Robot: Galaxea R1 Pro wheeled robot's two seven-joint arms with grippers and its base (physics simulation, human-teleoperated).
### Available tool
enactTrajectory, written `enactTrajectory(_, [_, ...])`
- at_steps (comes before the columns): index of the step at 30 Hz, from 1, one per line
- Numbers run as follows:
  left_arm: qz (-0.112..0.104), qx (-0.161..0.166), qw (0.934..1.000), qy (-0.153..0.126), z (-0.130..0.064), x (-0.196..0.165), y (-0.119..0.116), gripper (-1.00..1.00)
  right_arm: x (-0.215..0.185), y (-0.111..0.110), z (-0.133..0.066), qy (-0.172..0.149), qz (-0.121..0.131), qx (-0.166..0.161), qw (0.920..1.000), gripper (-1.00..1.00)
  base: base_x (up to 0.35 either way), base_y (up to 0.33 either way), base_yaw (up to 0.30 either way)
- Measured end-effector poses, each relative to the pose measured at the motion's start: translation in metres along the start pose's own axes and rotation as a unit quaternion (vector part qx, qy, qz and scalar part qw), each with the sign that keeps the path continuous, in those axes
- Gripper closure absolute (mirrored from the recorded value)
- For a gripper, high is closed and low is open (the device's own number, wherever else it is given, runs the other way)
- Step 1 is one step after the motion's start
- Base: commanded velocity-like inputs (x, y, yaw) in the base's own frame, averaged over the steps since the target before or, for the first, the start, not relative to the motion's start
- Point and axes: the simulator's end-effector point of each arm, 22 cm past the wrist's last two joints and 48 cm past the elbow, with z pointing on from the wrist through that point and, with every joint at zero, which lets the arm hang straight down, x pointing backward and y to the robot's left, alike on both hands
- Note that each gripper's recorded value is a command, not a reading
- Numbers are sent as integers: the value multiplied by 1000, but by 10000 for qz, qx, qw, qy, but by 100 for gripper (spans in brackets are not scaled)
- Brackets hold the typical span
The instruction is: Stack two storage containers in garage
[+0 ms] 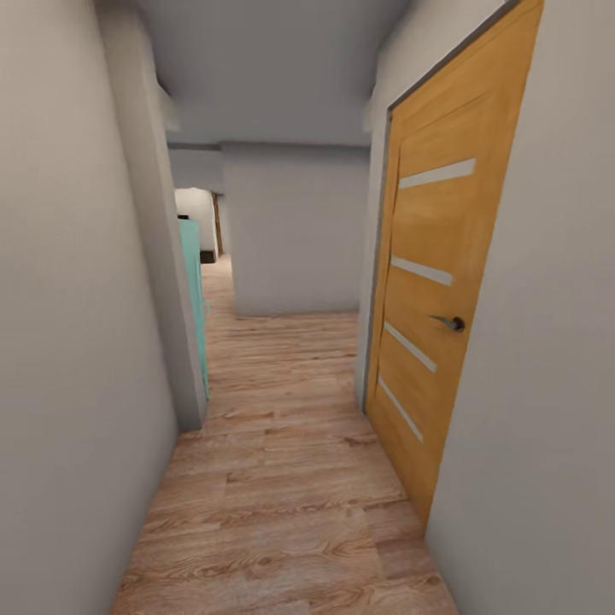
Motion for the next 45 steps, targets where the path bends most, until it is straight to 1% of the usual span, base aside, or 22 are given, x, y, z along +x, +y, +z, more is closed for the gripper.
enactTrajectory(6, [0, 0, 10000, 0, 0, 0, 0, -100, 0, 0, 0, -2, 6, 3, 10000, -100, 224, 0, 266])
enactTrajectory(10, [3, 0, 10000, 0, 0, 0, 0, -100, 0, 0, 0, -7, 21, 3, 10000, -100, 228, 0, 108])
enactTrajectory(14, [7, 6, 10000, 0, 0, 0, -1, -100, -1, 1, 0, -6, 61, -2, 10000, -100, 243, 0, 14])
enactTrajectory(39, [13, 1, 10000, 36, 0, 2, 0, -100, -1, 2, 0, -14, 29, -12, 10000, -100, 312, 0, 1])
enactTrajectory(45, [13, 1, 10000, 36, 0, 2, 0, -100, 0, 1, 0, 0, 123, 4, 9999, -100, 322, 0, 0])
